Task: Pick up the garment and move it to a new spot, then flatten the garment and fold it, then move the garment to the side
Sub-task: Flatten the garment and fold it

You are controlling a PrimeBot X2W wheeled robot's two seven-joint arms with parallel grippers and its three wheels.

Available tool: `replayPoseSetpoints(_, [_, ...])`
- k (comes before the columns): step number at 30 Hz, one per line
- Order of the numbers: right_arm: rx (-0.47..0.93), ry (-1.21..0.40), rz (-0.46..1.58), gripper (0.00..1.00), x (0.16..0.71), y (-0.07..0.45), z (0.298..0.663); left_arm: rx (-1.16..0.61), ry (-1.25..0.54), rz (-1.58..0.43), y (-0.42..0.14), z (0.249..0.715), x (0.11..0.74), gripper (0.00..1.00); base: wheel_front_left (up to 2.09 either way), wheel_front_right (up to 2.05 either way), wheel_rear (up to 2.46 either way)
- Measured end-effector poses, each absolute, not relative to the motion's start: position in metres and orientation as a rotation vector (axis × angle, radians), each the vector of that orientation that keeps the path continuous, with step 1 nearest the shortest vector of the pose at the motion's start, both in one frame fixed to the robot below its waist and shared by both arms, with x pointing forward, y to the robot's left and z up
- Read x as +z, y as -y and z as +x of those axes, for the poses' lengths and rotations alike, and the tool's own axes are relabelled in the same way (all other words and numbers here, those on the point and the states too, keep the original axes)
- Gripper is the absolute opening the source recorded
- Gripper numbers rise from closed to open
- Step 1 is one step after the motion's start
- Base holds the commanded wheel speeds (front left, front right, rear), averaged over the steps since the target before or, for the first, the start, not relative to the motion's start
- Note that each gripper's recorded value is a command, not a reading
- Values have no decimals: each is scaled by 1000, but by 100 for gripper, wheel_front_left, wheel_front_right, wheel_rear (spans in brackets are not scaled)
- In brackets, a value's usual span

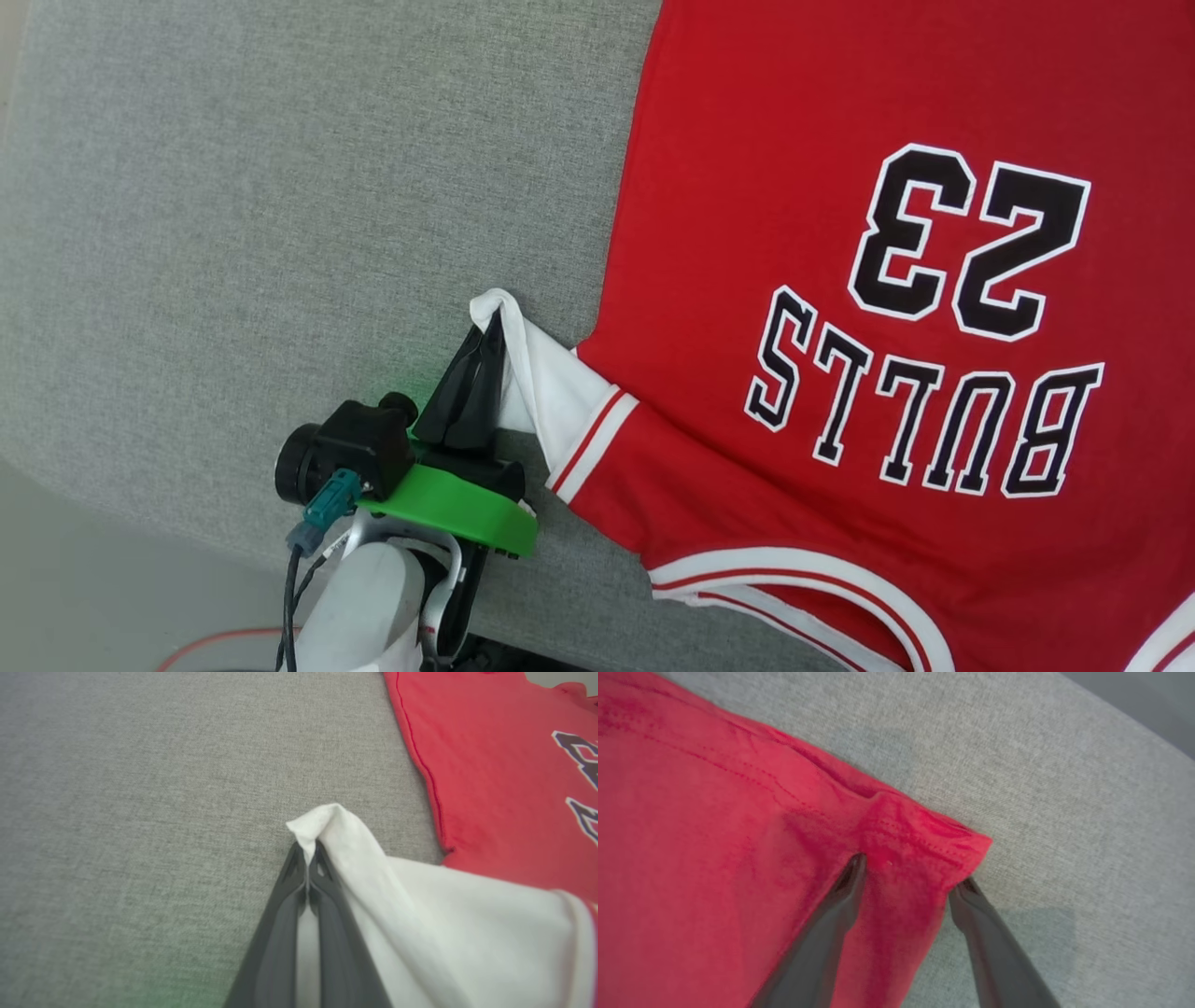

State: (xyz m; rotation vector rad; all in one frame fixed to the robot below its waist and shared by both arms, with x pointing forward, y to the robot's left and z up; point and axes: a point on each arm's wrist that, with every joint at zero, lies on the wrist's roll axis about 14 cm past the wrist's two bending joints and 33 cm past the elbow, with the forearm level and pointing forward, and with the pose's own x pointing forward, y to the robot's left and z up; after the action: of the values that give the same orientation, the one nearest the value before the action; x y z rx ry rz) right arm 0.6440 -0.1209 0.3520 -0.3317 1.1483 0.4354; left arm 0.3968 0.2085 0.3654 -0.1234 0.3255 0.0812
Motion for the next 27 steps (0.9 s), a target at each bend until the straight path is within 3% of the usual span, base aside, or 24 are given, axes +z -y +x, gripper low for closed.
replayPoseSetpoints(15, [451, -1024, -346, 0, 389, 127, 619, 91, -294, -116, -213, 381, 383, 0, 0, 0, 0])
replayPoseSetpoints(19, [455, -889, -311, 0, 435, 163, 577, 78, -257, -116, -211, 356, 402, 0, 0, 0, 0])
replayPoseSetpoints(27, [431, -887, -265, 0, 441, 208, 509, 78, -219, -124, -209, 339, 418, 0, 0, 0, 0])
